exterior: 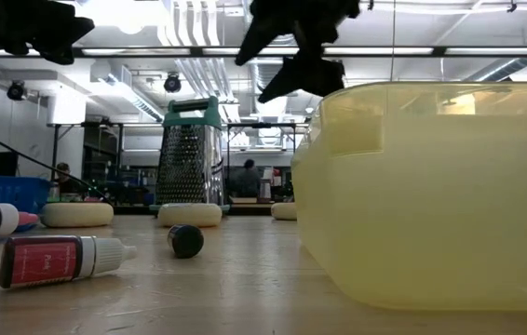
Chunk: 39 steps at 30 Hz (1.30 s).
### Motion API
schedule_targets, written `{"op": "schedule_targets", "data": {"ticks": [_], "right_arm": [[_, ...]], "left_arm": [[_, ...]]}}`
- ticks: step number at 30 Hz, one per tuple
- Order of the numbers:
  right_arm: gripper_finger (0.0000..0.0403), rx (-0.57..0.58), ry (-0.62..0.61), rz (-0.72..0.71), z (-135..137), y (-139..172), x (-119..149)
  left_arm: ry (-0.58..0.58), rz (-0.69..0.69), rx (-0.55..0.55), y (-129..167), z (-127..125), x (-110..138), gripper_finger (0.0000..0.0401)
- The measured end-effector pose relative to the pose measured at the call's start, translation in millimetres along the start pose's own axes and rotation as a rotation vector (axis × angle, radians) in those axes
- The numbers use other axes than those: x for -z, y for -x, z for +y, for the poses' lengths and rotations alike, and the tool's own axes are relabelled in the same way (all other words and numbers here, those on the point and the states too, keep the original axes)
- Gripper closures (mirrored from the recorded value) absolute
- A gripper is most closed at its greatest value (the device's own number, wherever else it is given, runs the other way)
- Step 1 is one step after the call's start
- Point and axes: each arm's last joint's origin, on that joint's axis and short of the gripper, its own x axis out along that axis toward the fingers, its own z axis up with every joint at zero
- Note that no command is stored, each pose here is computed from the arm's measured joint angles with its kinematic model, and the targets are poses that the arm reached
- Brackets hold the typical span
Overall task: Pick & Place Food Item
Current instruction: Put the dark blue food coloring bottle into the transparent bin
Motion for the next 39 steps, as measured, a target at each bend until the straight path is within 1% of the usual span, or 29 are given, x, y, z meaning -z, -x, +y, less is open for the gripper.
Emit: {"op": "schedule_targets", "data": {"ticks": [2, 6, 8, 12, 14, 19, 23, 30, 39], "right_arm": [[0.0161, 0.031, -0.003, 0.017, 3.7, -6.9, -2.2], [0.0161, 0.056, -0.040, 0.048, 13.6, -20.4, -4.7], [0.0161, 0.048, -0.036, 0.052, 21.3, -25.7, -5.1], [0.0161, 0.098, -0.047, 0.116, 32.5, -37.8, 3.3], [0.0161, 0.151, -0.051, 0.132, 38.4, -43.2, 9.8], [0.0161, 0.201, 0.004, 0.095, 60.0, -51.5, 22.1], [0.0161, 0.228, 0.032, 0.079, 69.9, -58.5, 31.8], [0.0161, 0.257, 0.013, 0.103, 70.6, -74.3, 36.8], [0.0161, 0.247, -0.041, 0.099, 68.8, -80.3, 39.1]], "left_arm": [[0.001, -0.001, -0.001, 0.0, 0.1, -0.1, 0.0213], [0.001, -0.002, -0.001, 0.0, 0.1, -0.2, 0.0213], [0.000, 0.000, 0.000, 0.0, 0.0, 0.0, 0.0213], [0.000, 0.000, 0.000, 0.0, 0.0, -0.1, 0.0213], [0.000, 0.000, 0.000, -0.1, 0.0, 0.0, 0.0213], [0.000, 0.000, 0.000, -0.1, 0.0, -0.1, 0.0213], [0.000, 0.000, -0.001, -0.1, 0.0, 0.0, 0.0213], [-0.001, 0.001, 0.000, -0.2, -0.1, 0.0, 0.0213], [0.000, 0.001, 0.000, -0.2, -0.1, 0.0, 0.0213]]}}
